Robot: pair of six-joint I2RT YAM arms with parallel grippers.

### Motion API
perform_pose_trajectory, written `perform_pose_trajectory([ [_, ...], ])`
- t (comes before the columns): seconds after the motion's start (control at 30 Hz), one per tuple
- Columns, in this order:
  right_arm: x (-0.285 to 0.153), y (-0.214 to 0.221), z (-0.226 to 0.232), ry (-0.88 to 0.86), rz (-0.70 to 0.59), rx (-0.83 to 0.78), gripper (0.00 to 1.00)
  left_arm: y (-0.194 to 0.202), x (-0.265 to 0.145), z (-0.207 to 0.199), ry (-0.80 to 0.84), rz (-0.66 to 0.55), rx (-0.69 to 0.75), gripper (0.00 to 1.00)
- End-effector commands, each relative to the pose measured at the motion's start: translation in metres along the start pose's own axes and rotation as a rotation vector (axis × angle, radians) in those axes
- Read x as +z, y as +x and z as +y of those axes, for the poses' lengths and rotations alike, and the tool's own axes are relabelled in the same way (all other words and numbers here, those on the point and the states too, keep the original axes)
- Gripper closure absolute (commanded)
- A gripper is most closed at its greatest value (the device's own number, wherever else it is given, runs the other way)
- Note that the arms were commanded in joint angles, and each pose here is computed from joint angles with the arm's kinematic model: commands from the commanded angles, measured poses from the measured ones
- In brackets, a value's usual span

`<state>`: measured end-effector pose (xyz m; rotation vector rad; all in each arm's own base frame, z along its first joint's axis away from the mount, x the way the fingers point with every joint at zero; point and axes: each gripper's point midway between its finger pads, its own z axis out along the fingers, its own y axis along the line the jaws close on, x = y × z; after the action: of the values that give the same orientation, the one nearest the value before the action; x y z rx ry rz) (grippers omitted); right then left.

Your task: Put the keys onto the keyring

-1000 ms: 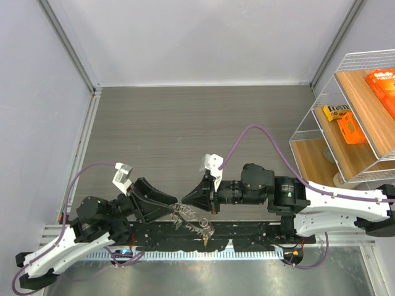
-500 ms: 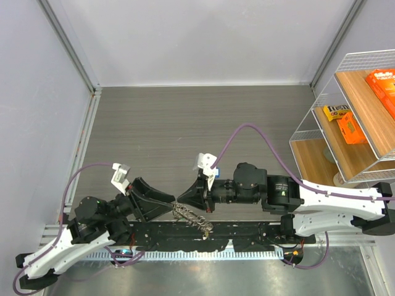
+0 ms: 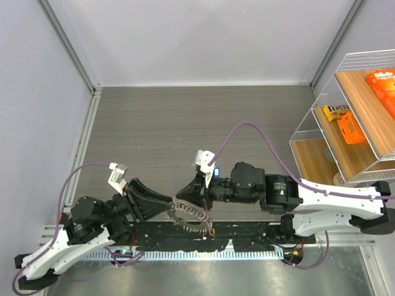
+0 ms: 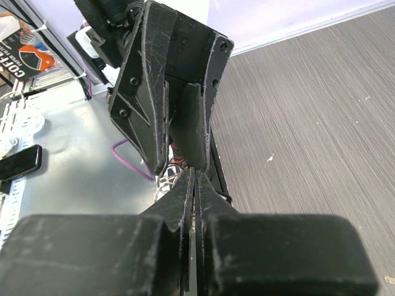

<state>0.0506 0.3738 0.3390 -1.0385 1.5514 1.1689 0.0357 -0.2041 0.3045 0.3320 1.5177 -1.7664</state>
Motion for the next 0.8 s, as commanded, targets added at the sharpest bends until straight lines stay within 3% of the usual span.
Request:
perform_pose_trajectory([
  [0.0,-0.004,-0.05,-0.006,0.065,-0.141,0.021,0.94,-0.01,-0.009,-0.015,0.019,-0.013,0.029,0.6],
  [0.07,-0.003,-0.048,-0.007,0.072,-0.133,0.018,0.94,-0.012,-0.011,-0.015,0.005,-0.021,0.033,0.59],
  [0.23,-0.002,-0.047,-0.005,0.06,-0.131,0.02,0.95,-0.024,-0.019,-0.011,-0.061,-0.065,0.063,0.41],
  [0.37,0.0,-0.045,-0.002,0.04,-0.126,0.021,0.95,-0.03,-0.024,-0.01,-0.088,-0.08,0.091,0.34],
  [0.77,0.002,-0.047,-0.007,0.072,-0.127,0.019,0.95,-0.03,-0.013,-0.015,-0.081,-0.048,0.071,0.33],
])
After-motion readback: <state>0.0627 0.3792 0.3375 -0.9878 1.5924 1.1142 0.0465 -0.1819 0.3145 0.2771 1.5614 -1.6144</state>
